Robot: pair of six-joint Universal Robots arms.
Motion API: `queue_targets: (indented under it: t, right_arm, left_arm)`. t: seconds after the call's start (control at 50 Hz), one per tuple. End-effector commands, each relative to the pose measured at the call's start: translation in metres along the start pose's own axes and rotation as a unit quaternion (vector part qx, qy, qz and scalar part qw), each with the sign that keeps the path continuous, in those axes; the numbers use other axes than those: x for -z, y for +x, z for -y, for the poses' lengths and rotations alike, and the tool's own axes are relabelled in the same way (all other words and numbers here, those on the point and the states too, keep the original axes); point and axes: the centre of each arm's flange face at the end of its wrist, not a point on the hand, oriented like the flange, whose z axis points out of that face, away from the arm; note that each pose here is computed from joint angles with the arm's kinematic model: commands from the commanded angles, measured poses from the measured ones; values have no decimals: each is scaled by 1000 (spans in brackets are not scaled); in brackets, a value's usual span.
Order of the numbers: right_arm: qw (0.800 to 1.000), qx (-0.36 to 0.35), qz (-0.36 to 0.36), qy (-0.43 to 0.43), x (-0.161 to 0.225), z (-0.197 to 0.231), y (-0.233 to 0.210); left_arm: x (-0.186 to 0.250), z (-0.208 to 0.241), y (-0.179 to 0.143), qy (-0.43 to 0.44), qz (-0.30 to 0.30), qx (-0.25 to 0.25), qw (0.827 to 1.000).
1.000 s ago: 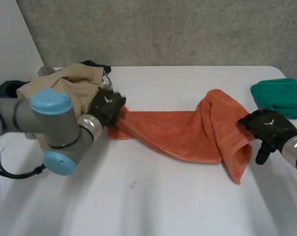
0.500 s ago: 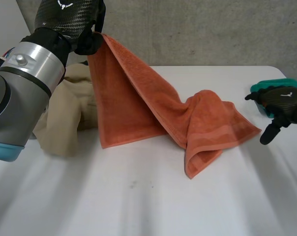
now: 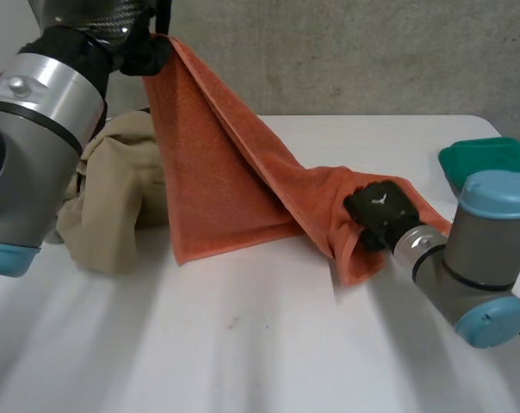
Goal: Fold the laundry.
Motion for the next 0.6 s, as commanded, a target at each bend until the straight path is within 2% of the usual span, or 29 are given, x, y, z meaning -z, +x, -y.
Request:
queue_targets:
  t: [0.02,0.06,0.12,0.2,0.28,0.36,0.38,0.46,0.52,0.6]
  right_arm:
    - [993,-6,-110,34,39,56,88]
    - [989,-11,-148,16,58,66,124]
    - [987,-19,-160,-4,74,79,153]
    - [991,-4,-134,-26,86,91,165]
    - [992,25,-102,-71,93,82,165]
    - [988,30,-64,-135,83,47,158]
    - [987,31,-57,-146,79,40,156]
    - [982,24,-42,-183,64,14,151]
    - [982,31,-59,-178,48,2,156]
    - [984,20,-84,-158,19,-18,154]
  left_arm:
    - [11,14,-10,5,19,-7,1000]
    - [15,18,-13,2,22,-10,1000]
    - [23,29,-21,1,31,-14,999]
    - [32,34,-33,-20,42,-21,999]
    - [42,15,-39,-89,42,-20,995]
    - [54,-23,-31,-174,25,-12,984]
    - [54,-47,-27,-210,19,-9,978]
    - [52,-99,-19,-279,6,-2,960]
    - [45,-124,-14,-297,-1,1,955]
    - [33,-141,-3,-291,-12,2,957]
